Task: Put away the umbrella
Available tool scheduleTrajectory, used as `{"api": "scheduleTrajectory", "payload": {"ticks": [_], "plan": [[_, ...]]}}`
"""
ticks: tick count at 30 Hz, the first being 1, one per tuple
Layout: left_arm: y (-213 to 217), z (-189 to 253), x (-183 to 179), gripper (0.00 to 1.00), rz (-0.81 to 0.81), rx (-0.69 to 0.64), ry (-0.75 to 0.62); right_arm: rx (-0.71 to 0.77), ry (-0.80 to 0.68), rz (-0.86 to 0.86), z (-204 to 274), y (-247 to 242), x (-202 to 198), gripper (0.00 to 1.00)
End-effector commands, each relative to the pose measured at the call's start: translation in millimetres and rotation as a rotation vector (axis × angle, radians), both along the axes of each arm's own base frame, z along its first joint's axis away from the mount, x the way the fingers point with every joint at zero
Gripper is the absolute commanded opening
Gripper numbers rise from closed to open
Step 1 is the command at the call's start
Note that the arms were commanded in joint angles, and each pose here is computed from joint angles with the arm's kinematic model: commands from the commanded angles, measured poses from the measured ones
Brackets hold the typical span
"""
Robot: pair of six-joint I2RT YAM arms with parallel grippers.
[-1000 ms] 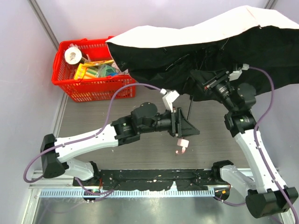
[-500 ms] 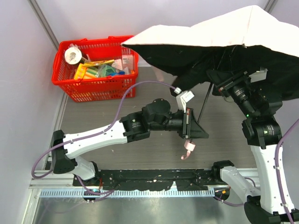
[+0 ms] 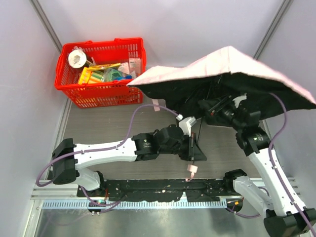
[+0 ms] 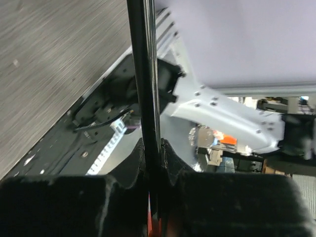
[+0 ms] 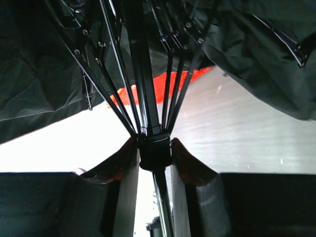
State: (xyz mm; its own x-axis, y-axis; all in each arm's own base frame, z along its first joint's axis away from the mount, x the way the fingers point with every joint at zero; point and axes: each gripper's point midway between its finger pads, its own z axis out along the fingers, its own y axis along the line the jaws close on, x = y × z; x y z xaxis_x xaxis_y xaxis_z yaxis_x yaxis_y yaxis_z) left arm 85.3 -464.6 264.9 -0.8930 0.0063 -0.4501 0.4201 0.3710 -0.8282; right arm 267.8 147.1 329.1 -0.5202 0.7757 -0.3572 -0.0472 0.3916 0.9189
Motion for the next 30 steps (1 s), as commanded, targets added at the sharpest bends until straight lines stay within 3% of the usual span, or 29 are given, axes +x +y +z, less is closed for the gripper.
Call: {"api": "scheduleTrajectory", "payload": {"ticks": [1, 4, 8, 13, 17, 20, 21, 22, 23, 24, 25, 30], "plan": [[11, 74, 65, 0.0, 0.275, -0.221, -0.174, 0.115, 0.094, 0.266, -6, 54, -70, 0.01], [8, 67, 65, 0.0, 0.273, -0.209, -0.163, 0.176, 0.164, 0.334, -35, 82, -90, 0.01], [7, 84, 74, 0.0, 0.292, -0.203, -0.213, 0.13, 0.202, 0.341, -63, 92, -102, 0.01], [23, 120, 104, 0.0, 0.355, -0.206, -0.31, 0.119, 0.141, 0.33, -42, 87, -100, 0.01], [28, 116, 97, 0.01, 0.318, -0.21, -0.309, 0.107, 0.031, 0.305, -3, 84, -92, 0.01], [33, 111, 75, 0.35, 0.24, -0.272, -0.266, 0.093, -0.001, 0.299, 16, 87, -81, 0.01], [35, 111, 69, 0.41, 0.228, -0.293, -0.256, 0.098, -0.038, 0.296, 34, 85, -78, 0.01], [38, 108, 64, 0.4, 0.22, -0.297, -0.246, 0.093, -0.05, 0.293, 40, 85, -76, 0.01], [41, 108, 60, 0.28, 0.21, -0.299, -0.243, 0.095, -0.076, 0.275, 52, 80, -72, 0.01], [44, 107, 58, 0.09, 0.204, -0.298, -0.25, 0.094, -0.084, 0.269, 57, 79, -70, 0.01], [45, 106, 56, 0.03, 0.2, -0.297, -0.256, 0.096, -0.094, 0.257, 61, 77, -68, 0.01], [46, 103, 54, 0.0, 0.202, -0.308, -0.24, 0.112, -0.092, 0.25, 55, 81, -58, 0.01]]}}
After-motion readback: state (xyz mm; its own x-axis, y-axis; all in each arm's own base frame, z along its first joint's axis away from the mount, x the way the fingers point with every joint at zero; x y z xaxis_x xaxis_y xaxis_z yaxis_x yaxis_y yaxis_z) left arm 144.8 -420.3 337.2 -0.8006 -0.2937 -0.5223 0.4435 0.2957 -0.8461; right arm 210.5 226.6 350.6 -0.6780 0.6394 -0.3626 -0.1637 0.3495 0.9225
